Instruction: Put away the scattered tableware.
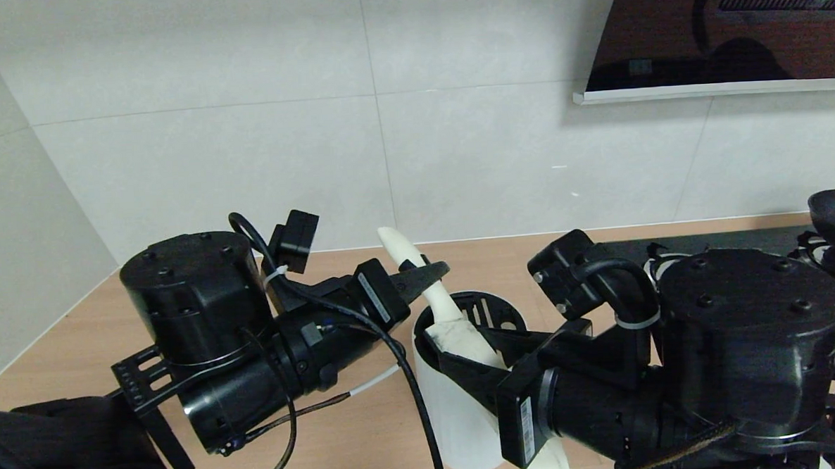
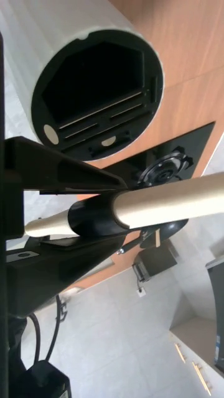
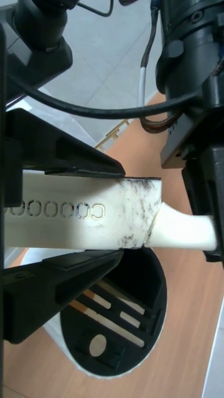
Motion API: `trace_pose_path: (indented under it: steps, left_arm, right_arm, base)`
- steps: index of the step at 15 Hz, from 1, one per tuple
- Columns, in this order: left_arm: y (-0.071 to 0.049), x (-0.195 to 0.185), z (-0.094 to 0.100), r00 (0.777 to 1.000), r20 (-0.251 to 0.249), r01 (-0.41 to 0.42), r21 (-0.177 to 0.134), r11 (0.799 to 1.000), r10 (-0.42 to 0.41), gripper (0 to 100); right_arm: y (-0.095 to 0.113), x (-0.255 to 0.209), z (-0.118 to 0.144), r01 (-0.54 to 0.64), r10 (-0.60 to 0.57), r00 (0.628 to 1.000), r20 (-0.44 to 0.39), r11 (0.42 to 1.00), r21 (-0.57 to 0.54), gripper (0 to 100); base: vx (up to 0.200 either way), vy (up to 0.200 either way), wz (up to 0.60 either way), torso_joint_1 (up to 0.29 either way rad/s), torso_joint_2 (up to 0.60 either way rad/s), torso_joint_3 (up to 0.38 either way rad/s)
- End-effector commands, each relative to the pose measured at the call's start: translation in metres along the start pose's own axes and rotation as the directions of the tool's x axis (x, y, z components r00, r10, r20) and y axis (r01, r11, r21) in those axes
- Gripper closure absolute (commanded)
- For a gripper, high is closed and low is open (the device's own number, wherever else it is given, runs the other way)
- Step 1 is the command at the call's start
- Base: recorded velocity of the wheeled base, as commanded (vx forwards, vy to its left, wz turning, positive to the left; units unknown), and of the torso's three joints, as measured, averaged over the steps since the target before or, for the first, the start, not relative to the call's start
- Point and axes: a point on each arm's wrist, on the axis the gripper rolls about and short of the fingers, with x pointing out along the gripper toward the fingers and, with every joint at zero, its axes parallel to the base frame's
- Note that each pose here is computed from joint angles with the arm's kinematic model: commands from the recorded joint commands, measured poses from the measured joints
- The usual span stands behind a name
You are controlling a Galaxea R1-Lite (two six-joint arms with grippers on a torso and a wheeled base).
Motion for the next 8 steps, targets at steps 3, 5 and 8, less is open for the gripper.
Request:
trace_pose_path:
  steps: [3,5,8]
  left_arm:
    - [-0.0007,-0.0006,0.0004,1.000,0.001,0.002,0.000,1.000,-0.002,100]
    - [-0.0011,-0.0009,0.0006,1.000,0.002,0.003,0.002,1.000,-0.003,100]
    - [-0.0014,-0.0027,0.0005,1.000,0.002,0.006,0.005,1.000,-0.006,100]
  right_arm:
    - [0.0000,-0.0001,0.0000,0.006,-0.006,1.000,0.002,1.000,-0.001,100]
    - [-0.0001,-0.0005,0.0004,0.008,-0.008,1.000,0.004,1.000,-0.001,0]
    - [-0.0004,-0.0003,0.0009,0.008,-0.008,1.000,0.005,1.000,0.001,0]
  base:
    - [0.000,0.000,0.00,0.000,0.00,0.000]
    - [0.000,0.000,0.00,0.000,0.00,0.000]
    - [0.000,0.000,0.00,0.000,0.00,0.000]
